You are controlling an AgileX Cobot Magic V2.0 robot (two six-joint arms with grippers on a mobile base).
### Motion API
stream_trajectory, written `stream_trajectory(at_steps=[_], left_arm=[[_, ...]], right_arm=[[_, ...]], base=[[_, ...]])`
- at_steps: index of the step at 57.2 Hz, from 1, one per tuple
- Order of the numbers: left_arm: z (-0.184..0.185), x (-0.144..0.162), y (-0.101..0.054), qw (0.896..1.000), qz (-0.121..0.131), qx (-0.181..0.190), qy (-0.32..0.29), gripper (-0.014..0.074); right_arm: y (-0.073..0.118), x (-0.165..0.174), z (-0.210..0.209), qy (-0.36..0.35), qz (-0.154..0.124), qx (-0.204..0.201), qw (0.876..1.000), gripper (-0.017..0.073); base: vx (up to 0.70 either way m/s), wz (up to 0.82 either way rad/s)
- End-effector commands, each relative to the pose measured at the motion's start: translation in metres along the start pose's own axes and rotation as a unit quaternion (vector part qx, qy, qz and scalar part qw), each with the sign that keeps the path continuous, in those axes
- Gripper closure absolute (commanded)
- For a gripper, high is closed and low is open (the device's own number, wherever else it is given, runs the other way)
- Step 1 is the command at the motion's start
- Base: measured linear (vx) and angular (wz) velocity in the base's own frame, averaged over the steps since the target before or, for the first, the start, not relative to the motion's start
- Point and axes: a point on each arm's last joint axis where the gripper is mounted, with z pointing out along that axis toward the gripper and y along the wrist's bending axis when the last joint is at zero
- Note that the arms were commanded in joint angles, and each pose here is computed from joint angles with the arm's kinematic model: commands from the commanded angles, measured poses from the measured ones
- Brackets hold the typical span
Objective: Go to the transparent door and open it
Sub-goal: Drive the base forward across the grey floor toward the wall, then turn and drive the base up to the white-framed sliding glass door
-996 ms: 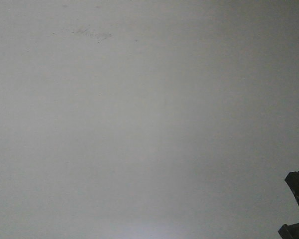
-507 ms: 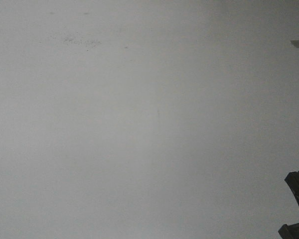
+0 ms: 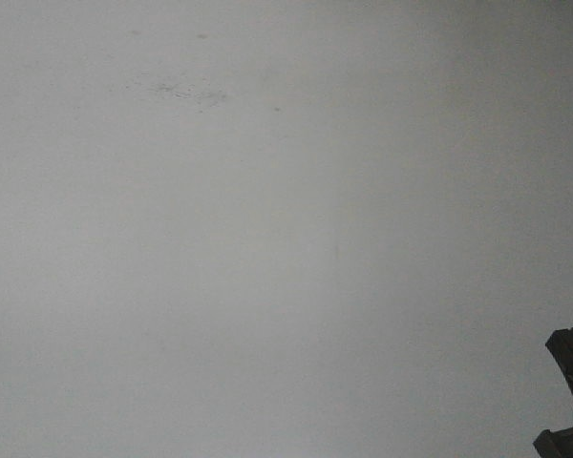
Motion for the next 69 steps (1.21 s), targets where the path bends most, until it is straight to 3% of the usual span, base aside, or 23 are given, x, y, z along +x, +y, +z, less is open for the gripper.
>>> stream_trajectory(at_steps=[1, 69], left_arm=[[-0.0009, -0.0055, -0.0002, 0.999, -0.003, 0.000, -0.047, 0.0599], [-0.0009, -0.0055, -0.0002, 0.999, -0.003, 0.000, -0.047, 0.0599]], right_arm=[[0.0005, -0.0075, -0.0012, -0.049, -0.002, -0.003, 0.999, 0.0565], [0.0005, -0.0075, -0.0012, -0.049, -0.002, -0.003, 0.999, 0.0565]], base=[[0.36, 0.24], [0.44, 0.30]])
